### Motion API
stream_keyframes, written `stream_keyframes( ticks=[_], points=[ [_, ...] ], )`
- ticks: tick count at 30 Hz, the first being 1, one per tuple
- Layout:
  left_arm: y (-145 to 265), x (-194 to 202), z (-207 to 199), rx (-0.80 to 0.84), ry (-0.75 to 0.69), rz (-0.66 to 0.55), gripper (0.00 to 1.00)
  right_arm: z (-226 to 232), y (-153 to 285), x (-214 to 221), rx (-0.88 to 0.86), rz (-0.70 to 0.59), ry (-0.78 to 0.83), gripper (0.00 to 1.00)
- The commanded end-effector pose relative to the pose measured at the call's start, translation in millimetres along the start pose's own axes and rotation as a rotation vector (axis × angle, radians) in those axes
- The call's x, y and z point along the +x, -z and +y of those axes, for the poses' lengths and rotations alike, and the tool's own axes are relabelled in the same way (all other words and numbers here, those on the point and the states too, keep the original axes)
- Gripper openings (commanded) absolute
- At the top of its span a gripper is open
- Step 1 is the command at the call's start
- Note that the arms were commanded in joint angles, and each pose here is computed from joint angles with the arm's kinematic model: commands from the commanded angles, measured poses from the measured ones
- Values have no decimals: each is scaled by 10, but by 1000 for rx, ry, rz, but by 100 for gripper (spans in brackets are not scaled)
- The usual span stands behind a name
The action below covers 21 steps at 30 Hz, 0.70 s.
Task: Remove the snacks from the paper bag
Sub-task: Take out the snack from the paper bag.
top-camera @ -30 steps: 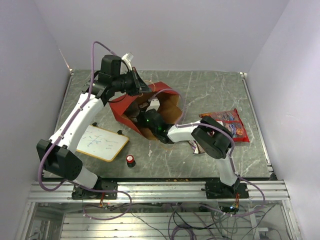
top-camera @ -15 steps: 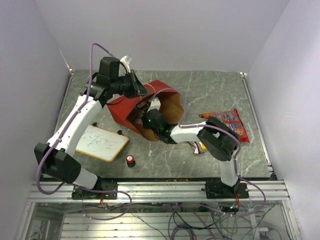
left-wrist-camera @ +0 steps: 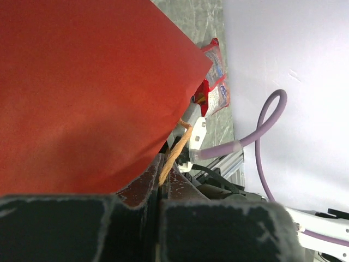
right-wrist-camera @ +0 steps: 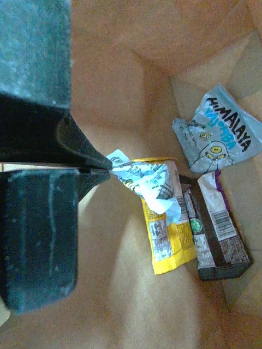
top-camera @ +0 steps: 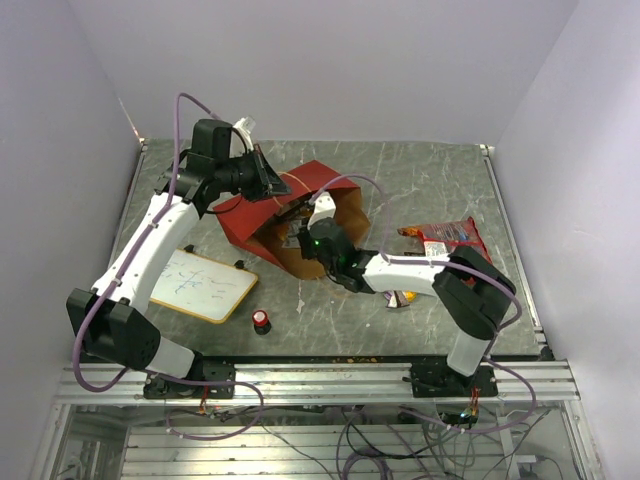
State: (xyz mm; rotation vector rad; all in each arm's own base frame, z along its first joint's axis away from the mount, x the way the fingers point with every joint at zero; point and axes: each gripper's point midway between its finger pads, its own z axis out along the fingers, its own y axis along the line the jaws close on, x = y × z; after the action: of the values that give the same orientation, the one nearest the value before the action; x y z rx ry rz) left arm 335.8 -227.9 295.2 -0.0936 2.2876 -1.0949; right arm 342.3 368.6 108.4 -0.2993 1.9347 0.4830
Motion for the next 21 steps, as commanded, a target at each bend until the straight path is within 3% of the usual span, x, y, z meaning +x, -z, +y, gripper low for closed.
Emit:
stream_keyframes(
  ticks=[1,13,21],
  points=[
    [18,39,-39,35,-9,22,7,-29,150,-133,-11,-12,25,0],
    [-41,103,47,22,11,46,7,5,736,-436,-91,18,52,0],
    [-44,121,121,-8,16,40,7,-66,1369,-389,-131,175,97,0]
  ],
)
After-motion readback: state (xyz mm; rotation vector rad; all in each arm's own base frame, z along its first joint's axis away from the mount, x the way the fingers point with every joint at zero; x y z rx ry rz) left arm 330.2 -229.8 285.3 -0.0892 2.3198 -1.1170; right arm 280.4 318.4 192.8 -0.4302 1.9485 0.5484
